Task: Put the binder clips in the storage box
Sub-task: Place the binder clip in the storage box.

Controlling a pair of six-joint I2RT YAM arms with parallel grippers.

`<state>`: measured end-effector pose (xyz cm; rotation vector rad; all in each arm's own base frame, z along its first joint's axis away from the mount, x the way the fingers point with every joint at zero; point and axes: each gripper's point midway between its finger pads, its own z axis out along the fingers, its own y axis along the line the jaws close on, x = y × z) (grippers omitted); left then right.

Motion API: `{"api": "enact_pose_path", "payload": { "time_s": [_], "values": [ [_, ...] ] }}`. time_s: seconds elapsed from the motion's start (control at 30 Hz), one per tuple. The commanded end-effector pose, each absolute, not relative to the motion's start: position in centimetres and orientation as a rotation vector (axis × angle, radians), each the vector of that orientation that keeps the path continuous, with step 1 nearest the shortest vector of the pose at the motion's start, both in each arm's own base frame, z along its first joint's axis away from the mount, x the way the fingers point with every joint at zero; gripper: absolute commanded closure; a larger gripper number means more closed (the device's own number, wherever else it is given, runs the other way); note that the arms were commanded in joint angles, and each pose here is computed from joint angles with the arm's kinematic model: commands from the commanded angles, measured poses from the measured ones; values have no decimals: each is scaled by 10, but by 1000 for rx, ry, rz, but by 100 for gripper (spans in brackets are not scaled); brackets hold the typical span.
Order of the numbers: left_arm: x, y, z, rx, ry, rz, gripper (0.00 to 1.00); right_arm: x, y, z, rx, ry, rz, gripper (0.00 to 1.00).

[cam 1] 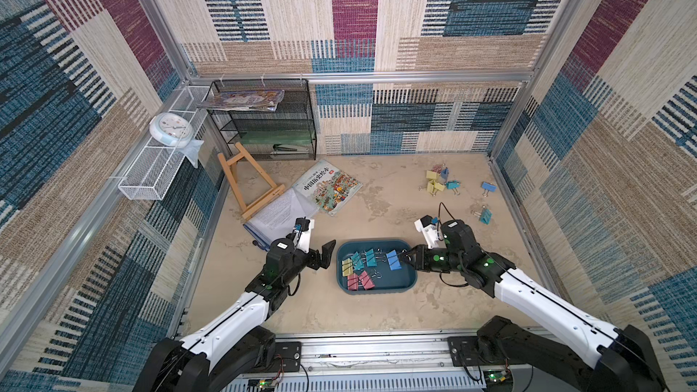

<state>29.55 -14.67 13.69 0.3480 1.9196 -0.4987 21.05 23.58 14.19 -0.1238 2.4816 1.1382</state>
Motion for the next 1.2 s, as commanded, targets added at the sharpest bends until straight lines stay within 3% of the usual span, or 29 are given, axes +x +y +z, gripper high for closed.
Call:
{"api": "enact_pose_path", "payload": {
  "time_s": [0.0, 0.67, 0.93, 1.17],
  "values": [
    [295, -155, 149, 377, 1875, -548, 1, 223, 247, 142, -91, 2442, 1118, 100],
    [295, -160, 147, 399, 1881, -574, 1, 208, 286, 61, -80, 2651, 1023, 100],
    [295, -160, 147, 401, 1882, -573, 1, 210, 277, 62, -39, 2660, 944, 75],
    [295, -160, 146, 399, 1885, -573, 1, 236, 244, 102, -13, 2546, 667, 48]
  ]
}}
